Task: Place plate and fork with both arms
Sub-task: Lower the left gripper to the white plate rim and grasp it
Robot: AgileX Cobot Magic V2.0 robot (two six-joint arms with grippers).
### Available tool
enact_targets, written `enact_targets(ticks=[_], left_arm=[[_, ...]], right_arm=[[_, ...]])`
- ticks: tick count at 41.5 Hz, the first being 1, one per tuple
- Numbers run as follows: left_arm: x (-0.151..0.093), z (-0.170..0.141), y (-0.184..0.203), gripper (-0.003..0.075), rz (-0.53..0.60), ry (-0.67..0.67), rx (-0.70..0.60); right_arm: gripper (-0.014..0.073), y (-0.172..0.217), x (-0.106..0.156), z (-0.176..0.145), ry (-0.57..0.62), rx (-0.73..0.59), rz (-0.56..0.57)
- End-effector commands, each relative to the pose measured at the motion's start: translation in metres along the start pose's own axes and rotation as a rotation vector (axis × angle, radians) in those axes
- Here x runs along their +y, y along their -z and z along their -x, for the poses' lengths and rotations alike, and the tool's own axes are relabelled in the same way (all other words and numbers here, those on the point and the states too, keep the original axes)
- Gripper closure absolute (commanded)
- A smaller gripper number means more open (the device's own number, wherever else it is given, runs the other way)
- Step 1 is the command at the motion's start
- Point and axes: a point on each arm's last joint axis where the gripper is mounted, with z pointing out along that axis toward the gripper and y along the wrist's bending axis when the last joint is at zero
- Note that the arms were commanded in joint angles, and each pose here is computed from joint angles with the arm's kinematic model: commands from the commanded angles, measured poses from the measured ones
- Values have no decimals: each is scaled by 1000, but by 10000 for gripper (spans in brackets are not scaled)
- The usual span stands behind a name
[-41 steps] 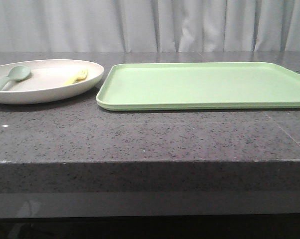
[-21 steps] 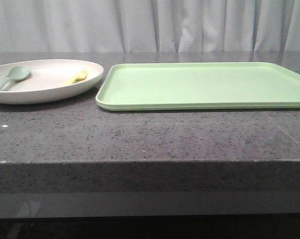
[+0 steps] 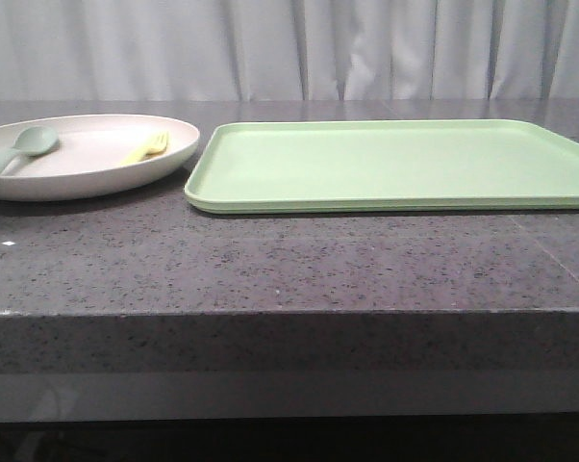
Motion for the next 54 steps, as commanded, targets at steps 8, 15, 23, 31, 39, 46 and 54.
enact_targets(ticks=[8,15,23,31,39,46,54], left_arm=[[33,28,-37,84,-86,105,-103],[39,27,-65,121,-138,128,-67],[40,31,-80,233,-204,174,-95],[45,32,-92,347,-217,231,-106],[47,31,-99,465,-209,237,-96],[48,31,-99,570,-206,238,-99],[45,31,-98,650,-228,231,-86]], right_arm=[[96,1,1,15,22,-87,1],[96,1,1,15,22,-87,1],[96,1,1,15,22,-87,1],[96,1,1,15,22,-87,1],[96,1,1,15,22,-87,1],[96,1,1,15,22,-87,1],[96,1,1,15,22,-87,1]])
